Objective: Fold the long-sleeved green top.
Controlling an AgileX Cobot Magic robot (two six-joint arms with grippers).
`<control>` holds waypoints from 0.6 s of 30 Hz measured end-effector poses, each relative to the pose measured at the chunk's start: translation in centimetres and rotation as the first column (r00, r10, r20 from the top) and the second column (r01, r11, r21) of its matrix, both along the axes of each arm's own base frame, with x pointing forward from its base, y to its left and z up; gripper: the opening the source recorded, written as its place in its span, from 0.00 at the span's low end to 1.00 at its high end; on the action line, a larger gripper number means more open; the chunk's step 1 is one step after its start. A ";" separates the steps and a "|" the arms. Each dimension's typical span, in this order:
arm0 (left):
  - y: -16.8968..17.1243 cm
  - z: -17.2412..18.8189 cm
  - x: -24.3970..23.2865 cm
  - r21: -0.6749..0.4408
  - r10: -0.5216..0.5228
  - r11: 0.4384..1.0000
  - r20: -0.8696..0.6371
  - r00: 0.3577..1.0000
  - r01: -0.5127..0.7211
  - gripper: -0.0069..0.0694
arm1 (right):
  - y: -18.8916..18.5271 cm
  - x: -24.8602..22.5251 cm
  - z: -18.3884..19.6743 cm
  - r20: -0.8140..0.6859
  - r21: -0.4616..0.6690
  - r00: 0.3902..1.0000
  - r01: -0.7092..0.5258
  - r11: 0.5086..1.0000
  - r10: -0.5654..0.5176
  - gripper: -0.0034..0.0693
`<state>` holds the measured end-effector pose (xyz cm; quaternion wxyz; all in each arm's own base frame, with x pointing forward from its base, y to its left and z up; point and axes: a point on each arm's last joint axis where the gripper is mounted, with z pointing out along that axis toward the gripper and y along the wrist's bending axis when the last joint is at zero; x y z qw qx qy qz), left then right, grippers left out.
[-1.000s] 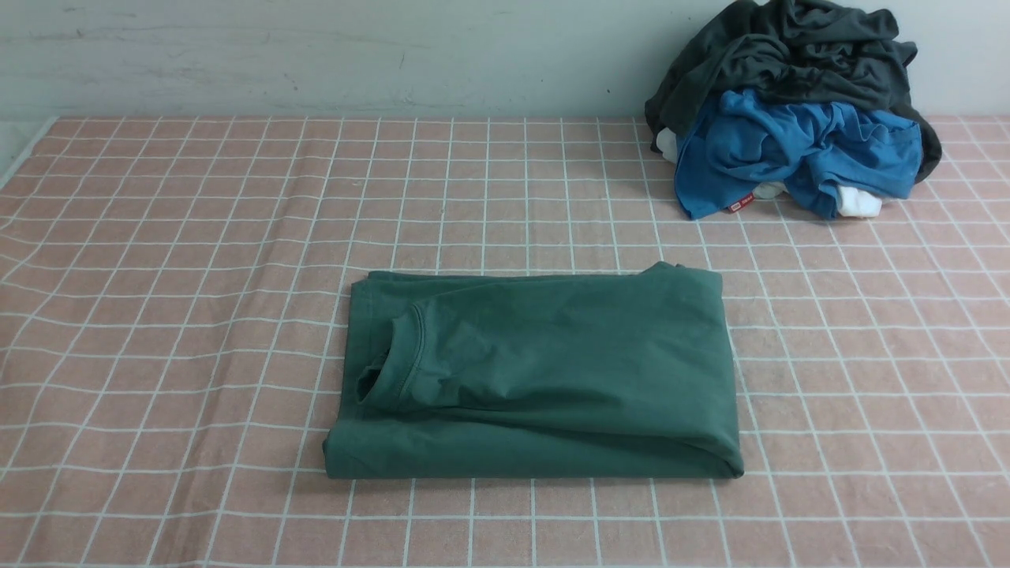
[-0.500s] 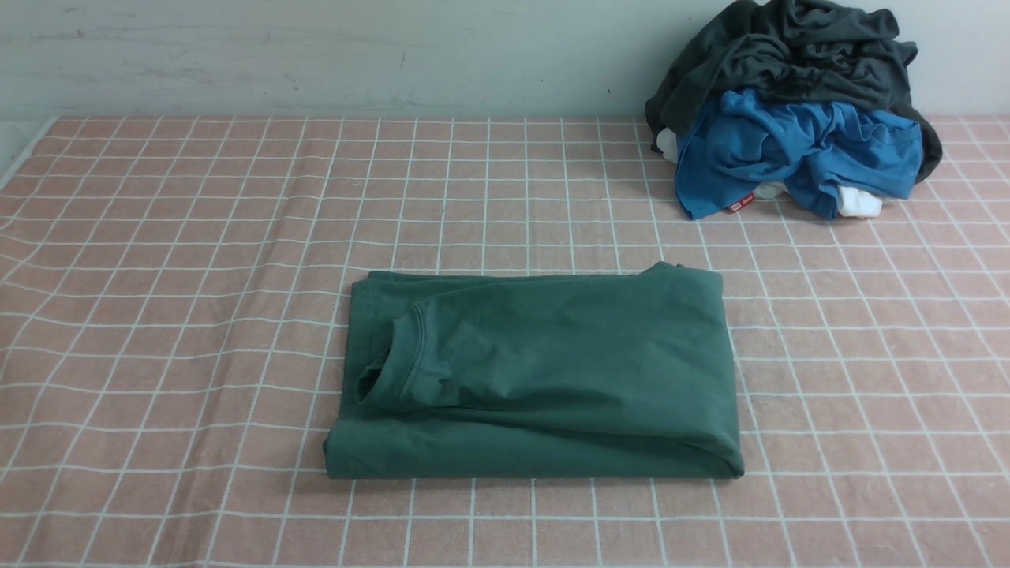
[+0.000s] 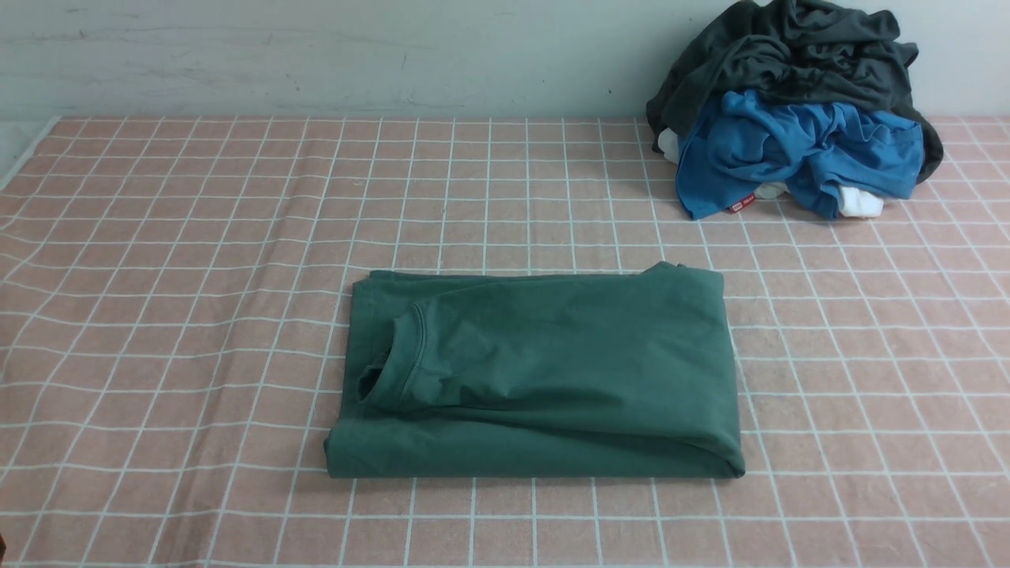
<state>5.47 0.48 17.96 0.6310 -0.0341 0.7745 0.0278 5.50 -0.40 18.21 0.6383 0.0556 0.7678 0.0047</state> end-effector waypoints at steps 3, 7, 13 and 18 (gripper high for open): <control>0.0 -0.3 -0.1 -0.004 0.005 1.000 -0.042 0.999 -0.005 0.09 | 0.0 0.0 0.0 0.001 0.000 1.000 0.000 1.000 0.000 0.03; 0.0 -0.3 -0.1 -0.004 0.004 1.000 -0.047 0.999 -0.005 0.09 | 0.0 0.0 0.0 0.001 0.000 1.000 0.000 1.000 0.000 0.03; 0.0 -0.3 -0.1 -0.004 0.004 1.000 -0.047 0.999 -0.005 0.09 | 0.0 0.0 0.0 0.001 0.000 1.000 0.000 1.000 0.000 0.03; 0.0 -0.3 -0.1 -0.004 0.004 1.000 -0.047 0.999 -0.005 0.09 | 0.0 0.0 0.0 0.001 0.000 1.000 0.000 1.000 0.000 0.03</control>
